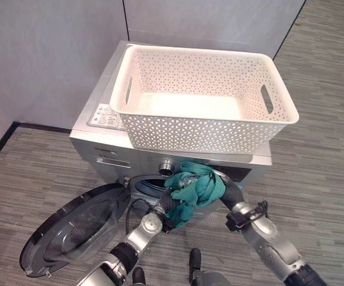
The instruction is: Grab the laundry basket,head to the washer,open it,put in the laundry and shut it.
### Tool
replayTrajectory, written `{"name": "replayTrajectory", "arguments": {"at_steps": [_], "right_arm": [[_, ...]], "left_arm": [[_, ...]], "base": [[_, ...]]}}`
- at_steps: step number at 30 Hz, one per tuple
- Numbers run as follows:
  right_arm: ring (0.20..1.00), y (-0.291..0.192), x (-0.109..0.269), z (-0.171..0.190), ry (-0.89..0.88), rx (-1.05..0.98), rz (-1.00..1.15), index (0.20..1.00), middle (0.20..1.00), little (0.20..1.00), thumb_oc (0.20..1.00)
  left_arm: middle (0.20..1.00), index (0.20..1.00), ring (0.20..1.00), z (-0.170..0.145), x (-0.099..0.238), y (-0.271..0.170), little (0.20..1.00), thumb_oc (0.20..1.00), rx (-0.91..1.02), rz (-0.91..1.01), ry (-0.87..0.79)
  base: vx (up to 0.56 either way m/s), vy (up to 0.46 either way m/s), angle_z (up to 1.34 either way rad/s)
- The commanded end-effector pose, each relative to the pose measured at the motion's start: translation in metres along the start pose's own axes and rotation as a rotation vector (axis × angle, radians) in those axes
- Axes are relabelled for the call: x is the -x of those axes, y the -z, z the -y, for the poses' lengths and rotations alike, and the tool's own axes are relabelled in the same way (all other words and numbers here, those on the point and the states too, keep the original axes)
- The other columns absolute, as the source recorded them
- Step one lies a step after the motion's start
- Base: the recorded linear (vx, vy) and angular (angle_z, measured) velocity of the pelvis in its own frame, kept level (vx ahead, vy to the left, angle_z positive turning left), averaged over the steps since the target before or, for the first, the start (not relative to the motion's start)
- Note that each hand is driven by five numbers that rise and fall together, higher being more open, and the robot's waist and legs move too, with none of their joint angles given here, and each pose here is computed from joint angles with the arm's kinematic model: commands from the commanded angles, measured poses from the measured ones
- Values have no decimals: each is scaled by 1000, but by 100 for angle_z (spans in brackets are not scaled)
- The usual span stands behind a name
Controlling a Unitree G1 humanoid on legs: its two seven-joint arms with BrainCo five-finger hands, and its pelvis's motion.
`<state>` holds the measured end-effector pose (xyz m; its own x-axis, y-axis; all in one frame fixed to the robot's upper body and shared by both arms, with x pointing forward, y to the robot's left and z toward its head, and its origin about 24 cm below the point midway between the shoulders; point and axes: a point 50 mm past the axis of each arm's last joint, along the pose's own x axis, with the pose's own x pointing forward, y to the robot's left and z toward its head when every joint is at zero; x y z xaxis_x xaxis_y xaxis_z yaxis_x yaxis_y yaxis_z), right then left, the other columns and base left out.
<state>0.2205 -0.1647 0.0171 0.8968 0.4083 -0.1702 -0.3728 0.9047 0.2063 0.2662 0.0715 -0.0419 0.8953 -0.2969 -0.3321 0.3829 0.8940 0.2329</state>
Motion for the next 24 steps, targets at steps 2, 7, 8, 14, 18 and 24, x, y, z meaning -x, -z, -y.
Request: {"name": "replayTrajectory", "arguments": {"at_steps": [2, 7, 8, 14, 18, 24], "right_arm": [[1000, 2, 11, 16, -16, 61, -17, 1000, 1000, 1000, 1000], [1000, 76, 59, 57, 149, 24, -358, 1000, 1000, 1000, 1000], [1000, 92, 71, 65, 206, 24, -433, 1000, 1000, 1000, 1000], [1000, 161, 128, 80, 455, 54, -830, 1000, 1000, 1000, 1000], [1000, 180, 142, 73, 528, 60, -949, 1000, 1000, 1000, 1000], [1000, 198, 144, 49, 453, 106, -1055, 1000, 1000, 1000, 1000]], "left_arm": [[200, 200, 200, 0, -10, -24, 200, 200, 80, 116, -25], [200, 200, 200, -6, -3, -11, 200, 200, 225, 94, -34], [200, 200, 200, -8, -1, -8, 200, 200, 242, 90, -38], [200, 200, 200, -13, 9, 0, 200, 200, 287, 90, -24], [200, 200, 200, -10, 6, -11, 200, 200, 296, 126, 7], [200, 200, 200, 5, 8, -5, 200, 200, 278, 89, 79]], "base": [[0, 0, 0], [-1, -5, -2], [0, 0, 0], [20, 30, -6], [-71, 37, -1], [23, 143, 57]]}}
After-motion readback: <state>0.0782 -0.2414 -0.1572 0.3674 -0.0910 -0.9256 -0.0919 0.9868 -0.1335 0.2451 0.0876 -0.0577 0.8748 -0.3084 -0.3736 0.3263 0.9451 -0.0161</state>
